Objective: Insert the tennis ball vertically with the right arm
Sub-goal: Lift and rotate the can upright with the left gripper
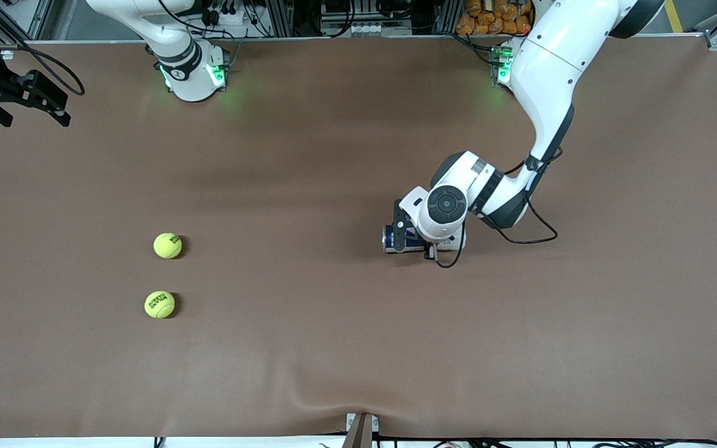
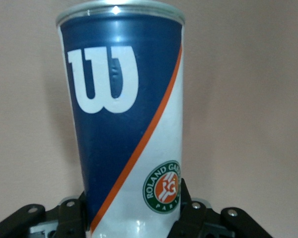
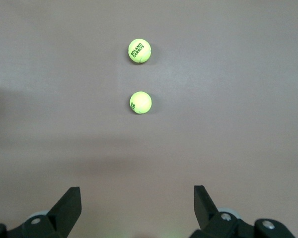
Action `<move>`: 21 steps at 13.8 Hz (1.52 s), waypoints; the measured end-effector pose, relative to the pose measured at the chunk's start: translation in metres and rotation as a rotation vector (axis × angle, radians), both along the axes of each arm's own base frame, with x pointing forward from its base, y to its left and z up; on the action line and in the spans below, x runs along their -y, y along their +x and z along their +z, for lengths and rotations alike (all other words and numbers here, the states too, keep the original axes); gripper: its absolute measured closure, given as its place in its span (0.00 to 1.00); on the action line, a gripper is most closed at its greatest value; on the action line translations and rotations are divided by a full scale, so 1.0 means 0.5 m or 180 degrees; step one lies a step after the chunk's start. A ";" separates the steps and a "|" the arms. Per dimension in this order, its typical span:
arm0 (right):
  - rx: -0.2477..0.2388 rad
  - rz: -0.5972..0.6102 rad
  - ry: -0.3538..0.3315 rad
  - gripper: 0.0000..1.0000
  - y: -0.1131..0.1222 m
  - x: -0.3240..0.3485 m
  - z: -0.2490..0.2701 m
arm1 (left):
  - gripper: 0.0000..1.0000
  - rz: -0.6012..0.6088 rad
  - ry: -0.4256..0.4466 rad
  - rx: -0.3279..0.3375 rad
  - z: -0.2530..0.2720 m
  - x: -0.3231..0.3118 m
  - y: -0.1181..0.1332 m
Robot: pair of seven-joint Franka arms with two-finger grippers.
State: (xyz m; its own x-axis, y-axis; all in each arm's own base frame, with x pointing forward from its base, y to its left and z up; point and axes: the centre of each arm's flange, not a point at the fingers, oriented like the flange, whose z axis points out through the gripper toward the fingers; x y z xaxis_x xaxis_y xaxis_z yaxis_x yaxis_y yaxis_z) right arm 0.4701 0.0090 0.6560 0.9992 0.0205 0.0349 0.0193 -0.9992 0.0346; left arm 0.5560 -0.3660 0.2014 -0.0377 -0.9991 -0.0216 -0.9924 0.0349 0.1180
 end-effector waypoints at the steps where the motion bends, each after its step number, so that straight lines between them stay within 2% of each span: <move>1: 0.0000 0.0000 0.0000 0.00 0.000 0.000 0.000 | 0.37 -0.0006 -0.0026 0.0039 0.012 -0.001 0.011; 3: -0.0003 -0.0001 0.0000 0.00 0.000 0.000 0.000 | 0.36 0.0062 -0.0142 0.0132 0.052 -0.008 0.045; 5: -0.0005 -0.0001 0.0000 0.00 0.000 0.000 0.000 | 0.35 0.0210 -0.0424 0.0147 0.108 -0.011 0.079; 9: -0.0006 -0.0001 0.0000 0.00 0.000 0.000 0.000 | 0.35 0.0348 -0.1133 -0.0002 0.164 -0.058 0.135; 12: -0.0010 -0.0002 0.0000 0.00 -0.001 0.001 -0.001 | 0.35 0.0322 -0.1859 -0.0100 0.168 -0.115 0.169; 14: -0.0011 -0.0002 0.0000 0.00 -0.001 0.001 -0.001 | 0.36 0.0247 -0.2371 -0.0103 0.164 -0.111 0.170; 16: -0.0008 -0.0002 0.0000 0.00 -0.001 0.001 0.000 | 0.37 0.0197 -0.2713 -0.0075 0.151 -0.105 0.168; 18: -0.0001 -0.0002 0.0001 0.00 0.000 0.001 0.000 | 0.42 0.0122 -0.3139 0.0015 0.123 -0.096 0.164; 21: 0.0005 -0.0002 0.0001 0.00 0.000 0.001 0.000 | 0.41 0.0235 -0.3754 0.0177 0.041 -0.083 0.141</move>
